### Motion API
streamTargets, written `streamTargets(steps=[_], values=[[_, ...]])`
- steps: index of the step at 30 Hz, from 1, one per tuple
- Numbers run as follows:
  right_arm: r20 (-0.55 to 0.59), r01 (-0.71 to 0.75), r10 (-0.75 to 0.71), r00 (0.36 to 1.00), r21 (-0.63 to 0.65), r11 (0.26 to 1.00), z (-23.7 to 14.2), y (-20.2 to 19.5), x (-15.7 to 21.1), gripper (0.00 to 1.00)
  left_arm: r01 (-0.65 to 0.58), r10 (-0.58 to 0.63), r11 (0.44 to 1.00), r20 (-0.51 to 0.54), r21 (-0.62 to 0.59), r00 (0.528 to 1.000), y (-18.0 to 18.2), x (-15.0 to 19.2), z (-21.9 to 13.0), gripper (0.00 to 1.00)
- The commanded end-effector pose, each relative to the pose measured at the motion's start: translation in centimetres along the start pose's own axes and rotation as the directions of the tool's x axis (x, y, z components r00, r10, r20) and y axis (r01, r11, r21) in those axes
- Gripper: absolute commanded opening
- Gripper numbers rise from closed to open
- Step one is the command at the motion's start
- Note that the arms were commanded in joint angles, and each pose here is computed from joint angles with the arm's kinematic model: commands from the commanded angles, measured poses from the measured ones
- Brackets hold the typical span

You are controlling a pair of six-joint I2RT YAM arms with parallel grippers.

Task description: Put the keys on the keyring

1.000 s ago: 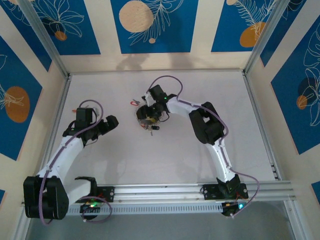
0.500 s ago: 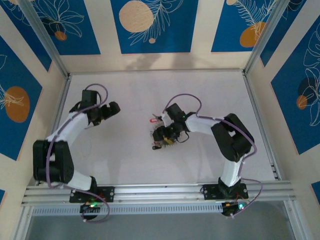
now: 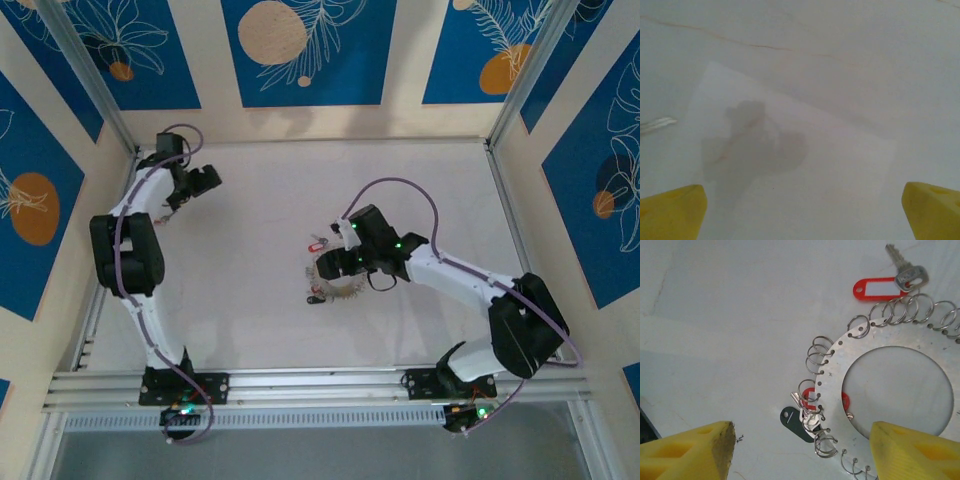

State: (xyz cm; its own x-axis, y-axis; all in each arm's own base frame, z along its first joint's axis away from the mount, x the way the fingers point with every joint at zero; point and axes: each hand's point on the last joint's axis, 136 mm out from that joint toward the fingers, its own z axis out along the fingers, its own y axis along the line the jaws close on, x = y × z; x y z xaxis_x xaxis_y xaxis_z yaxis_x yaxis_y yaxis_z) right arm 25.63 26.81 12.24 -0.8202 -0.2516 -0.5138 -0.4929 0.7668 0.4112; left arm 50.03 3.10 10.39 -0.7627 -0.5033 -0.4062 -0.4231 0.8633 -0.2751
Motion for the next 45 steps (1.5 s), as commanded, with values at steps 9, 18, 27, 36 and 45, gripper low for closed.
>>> streamTargets(steps=[9,18,27,36,45], values=[[0.134,0.063,-0.073,0.988,0.076,0.995,-1.8,0.9,-0.1,0.75,0.220,-0.229,0.971,-0.083,-0.097,0.970,8.2,-1.0,5.3,1.00],[0.191,0.087,-0.105,0.976,0.100,0.991,-3.0,0.6,-0.6,0.77,0.203,-0.212,0.976,-0.155,-0.073,0.965,7.0,2.0,6.4,1.00],[0.214,0.062,-0.080,0.974,0.089,0.994,-2.4,0.5,-0.9,0.79,0.100,-0.109,0.994,-0.207,-0.054,0.972,4.3,8.8,5.3,1.00],[0.265,-0.171,0.135,0.955,0.115,0.979,-1.8,-3.5,-1.4,0.80,-0.100,0.114,0.993,-0.244,0.068,0.963,-2.5,19.5,1.9,1.00],[0.245,-0.230,0.219,0.944,0.019,0.973,-2.0,-4.4,-1.0,0.80,-0.278,0.276,0.960,-0.092,-0.019,0.957,-3.4,17.8,-3.6,0.99]])
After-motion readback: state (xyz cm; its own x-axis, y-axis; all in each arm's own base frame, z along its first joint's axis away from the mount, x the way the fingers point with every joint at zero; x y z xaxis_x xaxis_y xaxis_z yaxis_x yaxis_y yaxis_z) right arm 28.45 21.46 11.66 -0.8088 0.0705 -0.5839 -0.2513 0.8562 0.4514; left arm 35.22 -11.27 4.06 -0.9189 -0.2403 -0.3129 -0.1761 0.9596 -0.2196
